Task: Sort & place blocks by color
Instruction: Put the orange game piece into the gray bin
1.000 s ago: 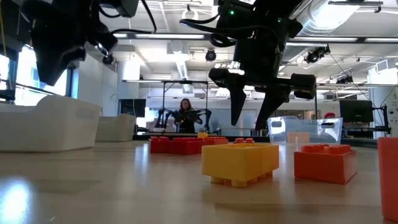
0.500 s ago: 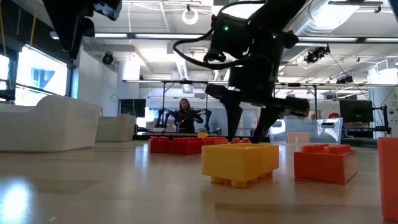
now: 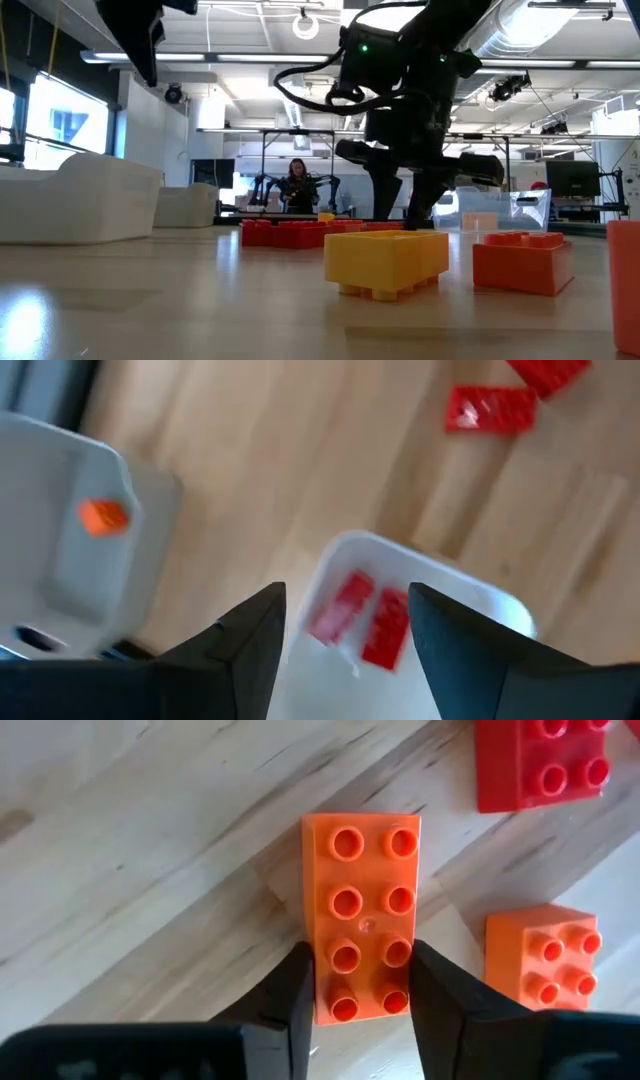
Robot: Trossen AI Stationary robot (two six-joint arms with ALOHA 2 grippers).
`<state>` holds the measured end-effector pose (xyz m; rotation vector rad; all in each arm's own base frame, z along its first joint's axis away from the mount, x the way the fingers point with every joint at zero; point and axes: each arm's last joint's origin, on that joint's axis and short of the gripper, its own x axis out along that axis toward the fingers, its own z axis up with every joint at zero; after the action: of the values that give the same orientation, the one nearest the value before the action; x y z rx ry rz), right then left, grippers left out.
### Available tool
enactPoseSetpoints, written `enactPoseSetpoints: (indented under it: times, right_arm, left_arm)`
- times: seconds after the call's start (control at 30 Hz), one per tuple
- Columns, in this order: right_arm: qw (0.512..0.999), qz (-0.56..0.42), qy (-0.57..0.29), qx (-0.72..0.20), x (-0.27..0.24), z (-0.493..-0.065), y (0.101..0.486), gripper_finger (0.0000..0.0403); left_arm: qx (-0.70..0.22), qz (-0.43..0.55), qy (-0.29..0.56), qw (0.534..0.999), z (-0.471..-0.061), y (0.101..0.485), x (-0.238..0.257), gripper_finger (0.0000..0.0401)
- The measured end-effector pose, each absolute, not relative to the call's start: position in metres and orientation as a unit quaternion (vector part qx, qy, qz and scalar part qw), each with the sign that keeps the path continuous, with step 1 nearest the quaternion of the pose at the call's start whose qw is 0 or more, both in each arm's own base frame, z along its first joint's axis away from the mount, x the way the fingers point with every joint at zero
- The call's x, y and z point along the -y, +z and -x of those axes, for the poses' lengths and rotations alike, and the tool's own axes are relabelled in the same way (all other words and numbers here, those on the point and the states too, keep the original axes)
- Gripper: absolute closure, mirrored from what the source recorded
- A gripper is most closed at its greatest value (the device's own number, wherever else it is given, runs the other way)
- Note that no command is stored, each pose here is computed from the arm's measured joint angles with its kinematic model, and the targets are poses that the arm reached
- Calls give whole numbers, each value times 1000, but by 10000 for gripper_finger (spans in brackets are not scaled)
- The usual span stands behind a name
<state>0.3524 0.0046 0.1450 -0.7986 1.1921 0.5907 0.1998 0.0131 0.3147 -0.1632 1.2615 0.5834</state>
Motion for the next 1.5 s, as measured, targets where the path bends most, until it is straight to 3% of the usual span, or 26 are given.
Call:
enactPoseSetpoints:
  times: [0.27, 0.73, 1.17, 1.5]
  right_arm:
    - [748, 299, 227, -548, -3, -362, 164, 303]
    - [852, 224, 132, -455, 38, -387, 240, 303]
    - [880, 296, 82, -361, 53, -406, 288, 303]
    - [885, 323, 20, -336, 57, -411, 315, 303]
  left_arm:
    - [-536, 12, 297, 790, -209, 319, -29, 206]
    - [-533, -57, 268, 800, -214, 322, -48, 206]
    - [-440, -89, 202, 871, -237, 334, -49, 206]
    - [-413, -82, 175, 890, -242, 337, -48, 206]
